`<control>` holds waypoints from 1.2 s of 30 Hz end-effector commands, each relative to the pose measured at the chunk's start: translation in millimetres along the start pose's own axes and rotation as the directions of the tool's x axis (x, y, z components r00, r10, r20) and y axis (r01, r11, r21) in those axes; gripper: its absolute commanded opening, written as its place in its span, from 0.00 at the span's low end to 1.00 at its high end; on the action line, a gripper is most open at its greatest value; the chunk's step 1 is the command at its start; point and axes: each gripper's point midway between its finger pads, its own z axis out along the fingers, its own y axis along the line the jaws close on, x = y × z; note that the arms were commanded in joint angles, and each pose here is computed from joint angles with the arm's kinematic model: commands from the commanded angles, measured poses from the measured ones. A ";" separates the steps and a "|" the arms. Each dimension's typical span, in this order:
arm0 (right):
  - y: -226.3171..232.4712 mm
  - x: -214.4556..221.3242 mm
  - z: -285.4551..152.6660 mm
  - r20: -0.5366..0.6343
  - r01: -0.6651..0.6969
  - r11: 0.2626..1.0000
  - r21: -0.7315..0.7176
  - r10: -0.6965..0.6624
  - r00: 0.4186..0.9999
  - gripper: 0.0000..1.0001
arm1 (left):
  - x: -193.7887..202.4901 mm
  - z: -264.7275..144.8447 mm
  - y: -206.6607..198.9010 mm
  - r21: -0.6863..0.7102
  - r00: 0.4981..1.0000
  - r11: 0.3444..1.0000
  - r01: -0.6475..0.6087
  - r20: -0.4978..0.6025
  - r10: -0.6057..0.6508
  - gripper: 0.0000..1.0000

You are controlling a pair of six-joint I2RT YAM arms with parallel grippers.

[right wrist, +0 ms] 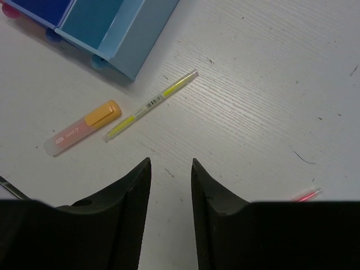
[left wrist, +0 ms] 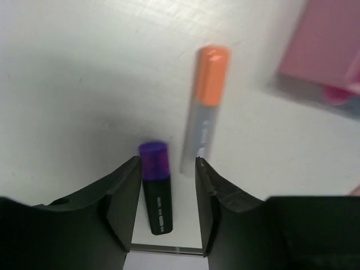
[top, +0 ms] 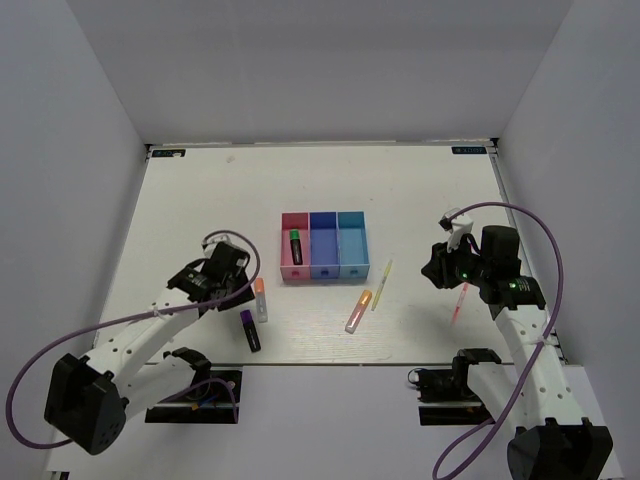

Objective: Sort the stationery into containers
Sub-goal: Place the pen in the storage box, then pick up the pen from the corner of the board.

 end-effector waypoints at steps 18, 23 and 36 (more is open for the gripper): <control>0.4 -6.6 -0.3 0.018 0.015 1.000 -0.004 -0.015 1.000 0.43 | 84.6 42.4 37.4 -0.142 0.985 0.989 0.052 -0.156 -0.074 0.58; 0.8 -6.8 -0.8 0.018 0.013 1.000 -0.004 -0.013 1.000 0.43 | 92.5 43.6 43.2 -0.171 0.985 0.985 0.015 -0.169 -0.045 0.40; 1.3 -7.5 -1.9 0.022 0.014 1.000 -0.006 -0.014 1.000 0.43 | 15.9 -13.7 -19.7 0.000 0.998 0.998 -0.058 -0.036 0.058 0.02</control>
